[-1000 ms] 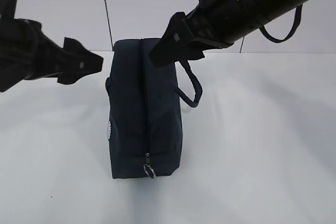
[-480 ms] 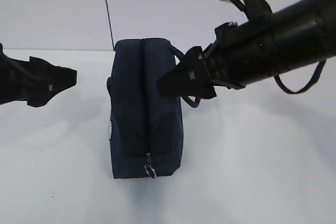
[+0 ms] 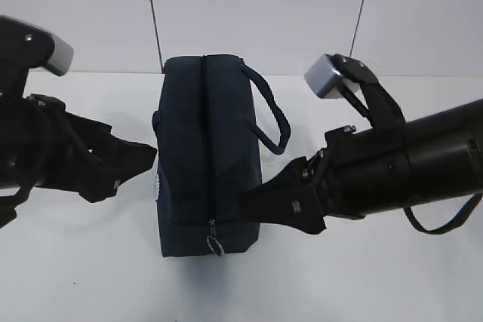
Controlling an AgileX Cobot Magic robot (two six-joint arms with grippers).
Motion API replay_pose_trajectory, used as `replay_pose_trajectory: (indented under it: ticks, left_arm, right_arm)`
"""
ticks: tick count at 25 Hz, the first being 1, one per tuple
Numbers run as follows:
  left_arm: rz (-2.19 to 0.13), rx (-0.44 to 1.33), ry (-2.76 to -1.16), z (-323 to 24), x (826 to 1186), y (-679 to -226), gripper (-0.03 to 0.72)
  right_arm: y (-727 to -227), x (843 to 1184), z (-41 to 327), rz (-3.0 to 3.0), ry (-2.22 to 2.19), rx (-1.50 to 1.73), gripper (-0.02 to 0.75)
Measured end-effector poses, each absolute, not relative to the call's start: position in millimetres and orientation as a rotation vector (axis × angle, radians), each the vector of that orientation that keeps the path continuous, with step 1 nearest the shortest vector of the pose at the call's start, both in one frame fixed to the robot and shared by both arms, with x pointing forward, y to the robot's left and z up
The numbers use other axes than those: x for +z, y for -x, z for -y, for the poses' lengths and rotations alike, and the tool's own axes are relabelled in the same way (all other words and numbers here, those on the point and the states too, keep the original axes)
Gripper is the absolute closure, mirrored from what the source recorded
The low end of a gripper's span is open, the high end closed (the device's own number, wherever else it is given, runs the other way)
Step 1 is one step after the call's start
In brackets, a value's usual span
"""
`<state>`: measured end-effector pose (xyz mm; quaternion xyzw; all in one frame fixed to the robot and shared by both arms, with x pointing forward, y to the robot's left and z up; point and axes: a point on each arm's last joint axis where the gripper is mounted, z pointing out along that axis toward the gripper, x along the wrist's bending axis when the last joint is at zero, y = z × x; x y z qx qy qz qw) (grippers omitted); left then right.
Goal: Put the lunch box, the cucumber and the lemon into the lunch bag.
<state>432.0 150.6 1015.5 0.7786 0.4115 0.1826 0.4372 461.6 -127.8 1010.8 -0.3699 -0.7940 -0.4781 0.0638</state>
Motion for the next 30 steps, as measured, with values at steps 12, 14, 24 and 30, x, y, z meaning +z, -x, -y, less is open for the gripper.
replay_pose_trajectory:
  ticks: [12, 14, 24, 30]
  left_arm:
    - [-0.980, 0.335, -1.988, -135.5, 1012.0, -416.4, 0.175]
    - [-0.971, 0.312, -1.987, -130.8, 1012.1, -412.4, 0.176]
    - [-1.033, 0.341, -2.008, -121.8, 990.0, -424.3, 0.190]
    - [-1.043, 0.363, -1.996, -121.6, 988.4, -427.1, 0.349]
  right_arm:
    - [-436.0, 969.5, 142.3, 2.364, 1.157, -1.517, 0.307]
    - [-433.3, 965.3, 144.2, 2.405, 1.126, -1.519, 0.323]
    - [-433.4, 950.3, 143.7, 2.506, 1.026, -1.480, 0.356]
    - [-433.5, 940.1, 140.4, 2.471, 1.006, -1.442, 0.357]
